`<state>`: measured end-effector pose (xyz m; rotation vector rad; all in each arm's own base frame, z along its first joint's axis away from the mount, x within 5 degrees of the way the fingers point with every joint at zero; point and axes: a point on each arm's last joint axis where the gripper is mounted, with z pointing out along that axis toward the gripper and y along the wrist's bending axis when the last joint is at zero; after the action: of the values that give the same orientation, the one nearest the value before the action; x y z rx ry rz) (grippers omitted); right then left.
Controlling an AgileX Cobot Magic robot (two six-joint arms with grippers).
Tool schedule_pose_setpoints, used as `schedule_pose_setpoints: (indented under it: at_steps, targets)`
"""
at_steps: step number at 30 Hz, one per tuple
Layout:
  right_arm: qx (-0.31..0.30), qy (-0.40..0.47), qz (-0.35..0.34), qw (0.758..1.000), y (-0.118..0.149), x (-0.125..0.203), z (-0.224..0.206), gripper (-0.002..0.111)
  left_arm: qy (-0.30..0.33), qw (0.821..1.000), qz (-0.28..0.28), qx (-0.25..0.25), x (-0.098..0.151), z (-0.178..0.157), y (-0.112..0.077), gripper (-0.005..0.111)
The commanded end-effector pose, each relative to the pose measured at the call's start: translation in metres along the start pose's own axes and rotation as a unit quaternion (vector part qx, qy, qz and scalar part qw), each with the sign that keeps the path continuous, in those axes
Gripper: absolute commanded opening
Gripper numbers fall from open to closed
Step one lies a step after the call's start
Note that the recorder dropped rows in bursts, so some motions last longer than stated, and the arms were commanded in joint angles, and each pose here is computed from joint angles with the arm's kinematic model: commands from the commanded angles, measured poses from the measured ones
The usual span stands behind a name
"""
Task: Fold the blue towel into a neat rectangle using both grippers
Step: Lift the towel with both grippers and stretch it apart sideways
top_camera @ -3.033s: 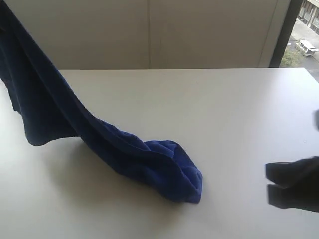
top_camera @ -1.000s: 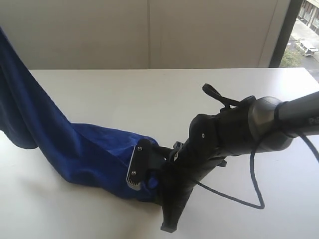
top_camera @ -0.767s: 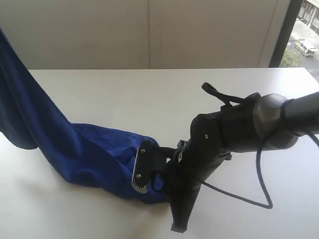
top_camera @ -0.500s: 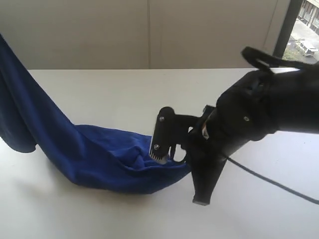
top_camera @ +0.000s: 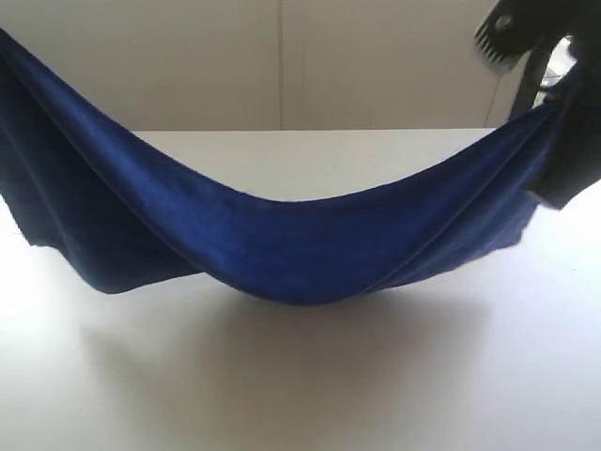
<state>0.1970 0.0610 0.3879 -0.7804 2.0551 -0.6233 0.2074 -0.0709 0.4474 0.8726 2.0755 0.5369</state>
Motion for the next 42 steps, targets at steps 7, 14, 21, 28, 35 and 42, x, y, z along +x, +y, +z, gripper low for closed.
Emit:
schedule_pose_setpoints:
  at_steps: [7,14,21,28,35,42]
  targets:
    - [-0.007,0.038,0.093,0.995,-0.025,0.029,-0.05,0.0,0.0,0.986,-0.033,0.163,0.047,-0.072,-0.015,0.0]
    - [-0.034,0.039,0.115,0.992,-0.023,0.036,-0.059,0.0,-0.01,0.979,-0.027,0.2,0.048,-0.072,-0.024,0.0]
    - [-0.032,0.049,0.115,0.992,-0.021,0.033,-0.053,0.0,0.025,0.981,-0.018,0.192,0.042,-0.054,-0.027,0.0]
    - [-0.013,0.053,0.104,0.993,-0.024,0.032,-0.05,0.0,0.031,0.976,-0.015,0.213,0.045,-0.05,-0.034,0.0]
    - [-0.025,0.045,0.115,0.992,-0.023,0.034,-0.055,0.0,0.008,0.975,-0.048,0.215,0.052,-0.067,-0.032,0.0]
    - [-0.062,0.028,0.141,0.988,-0.02,0.038,-0.065,0.0,-0.019,0.967,-0.058,0.246,0.054,-0.078,-0.035,0.0]
